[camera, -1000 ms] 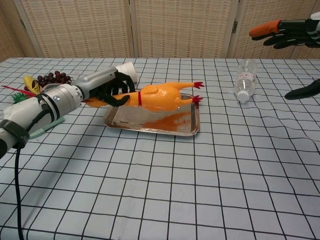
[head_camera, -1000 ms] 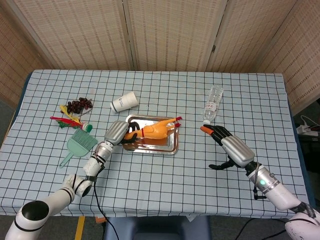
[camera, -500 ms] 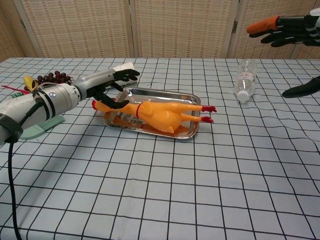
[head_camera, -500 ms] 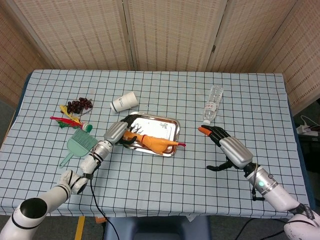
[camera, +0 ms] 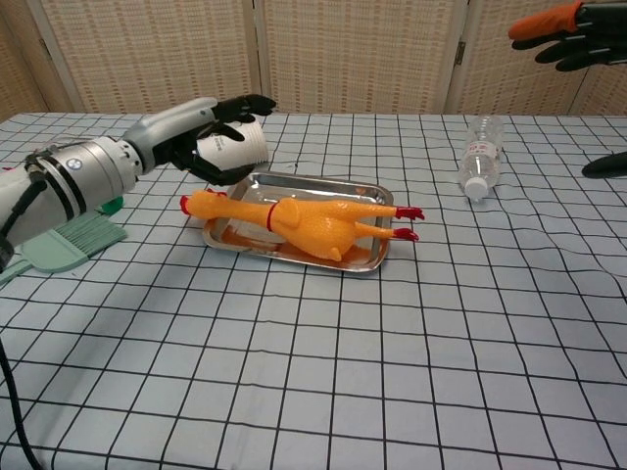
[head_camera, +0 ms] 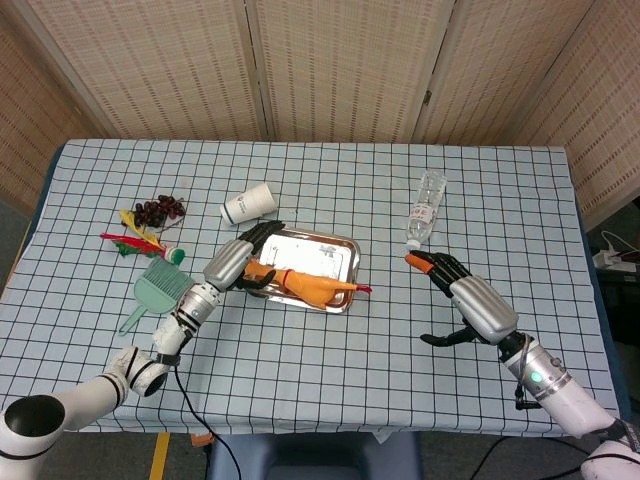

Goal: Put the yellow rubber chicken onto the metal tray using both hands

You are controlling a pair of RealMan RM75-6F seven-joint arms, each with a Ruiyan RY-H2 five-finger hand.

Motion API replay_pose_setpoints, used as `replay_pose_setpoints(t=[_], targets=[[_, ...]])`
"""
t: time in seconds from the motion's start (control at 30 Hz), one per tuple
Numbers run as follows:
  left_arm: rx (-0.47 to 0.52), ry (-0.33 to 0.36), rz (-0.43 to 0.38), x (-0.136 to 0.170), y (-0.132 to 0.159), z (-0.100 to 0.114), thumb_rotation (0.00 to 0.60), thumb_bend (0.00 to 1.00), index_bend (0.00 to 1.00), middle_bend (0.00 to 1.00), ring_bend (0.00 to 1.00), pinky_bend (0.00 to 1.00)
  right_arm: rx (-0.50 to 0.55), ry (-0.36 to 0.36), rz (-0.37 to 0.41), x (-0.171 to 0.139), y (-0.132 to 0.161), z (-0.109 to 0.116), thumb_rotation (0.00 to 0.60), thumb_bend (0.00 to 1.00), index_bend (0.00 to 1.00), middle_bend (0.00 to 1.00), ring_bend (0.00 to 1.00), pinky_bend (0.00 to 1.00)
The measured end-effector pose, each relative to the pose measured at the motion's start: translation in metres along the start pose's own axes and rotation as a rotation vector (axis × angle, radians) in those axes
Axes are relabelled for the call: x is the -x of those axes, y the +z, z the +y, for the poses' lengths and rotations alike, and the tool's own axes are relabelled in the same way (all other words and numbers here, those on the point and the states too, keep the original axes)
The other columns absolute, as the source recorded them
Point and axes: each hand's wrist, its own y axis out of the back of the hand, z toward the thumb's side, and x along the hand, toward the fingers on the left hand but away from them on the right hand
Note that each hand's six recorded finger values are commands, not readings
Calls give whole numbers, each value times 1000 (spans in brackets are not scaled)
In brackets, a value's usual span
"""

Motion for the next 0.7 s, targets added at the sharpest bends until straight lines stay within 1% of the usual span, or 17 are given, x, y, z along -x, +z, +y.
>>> replay_pose_setpoints(t=[0.13, 0.23, 0.27, 0.33, 0.37, 0.4, 0.43, 0.47, 0.53, 0.57, 0.6, 0.67, 0.7], targets=[[-14, 20, -34, 32, 14, 17, 600, 423, 0, 4, 0, 105, -52, -32, -19, -11, -3, 1, 600, 88, 0, 0, 0, 0], [-52, 53, -22, 77, 17, 35, 600, 424, 0, 1, 0, 95, -138, -44, -49, -22, -10, -3, 600, 88, 0, 0, 0, 0], [-81, 78, -3, 101, 15, 45, 600, 424, 0, 1, 0, 92, -182, -46, -65, -28, -13, -6, 600, 88, 0, 0, 0, 0], [-133, 124, 41, 139, 9, 60, 600, 424, 0, 0, 0, 81, -253, -50, -93, -38, -19, -11, 600, 88, 0, 0, 0, 0], [-159, 157, 75, 165, 4, 68, 600, 423, 0, 0, 0, 74, -302, -58, -113, -46, -23, -14, 600, 88, 0, 0, 0, 0], [-175, 183, 102, 185, 0, 73, 600, 422, 0, 0, 0, 64, -336, -70, -127, -52, -26, -16, 600, 88, 0, 0, 0, 0], [-190, 208, 132, 204, -4, 77, 600, 421, 0, 0, 0, 54, -366, -86, -140, -59, -29, -18, 600, 88, 0, 0, 0, 0], [-212, 241, 175, 230, -10, 81, 600, 421, 0, 0, 0, 45, -397, -113, -159, -68, -33, -21, 600, 88, 0, 0, 0, 0], [-249, 279, 245, 268, -18, 84, 600, 420, 0, 0, 0, 17, -425, -162, -198, -84, -43, -24, 600, 88, 0, 0, 0, 0], [-274, 292, 292, 292, -23, 85, 600, 417, 0, 0, 0, 6, -436, -193, -233, -98, -51, -27, 600, 88, 0, 0, 0, 0], [-295, 295, 326, 307, -26, 84, 600, 413, 0, 0, 0, 2, -442, -214, -262, -108, -57, -29, 600, 88, 0, 0, 0, 0], [-354, 270, 384, 331, -29, 80, 600, 407, 0, 0, 0, 0, -439, -250, -317, -130, -68, -38, 600, 89, 0, 0, 0, 0], [-380, 251, 398, 336, -30, 79, 600, 405, 0, 0, 0, 0, -436, -257, -328, -135, -70, -43, 600, 88, 0, 0, 0, 0]])
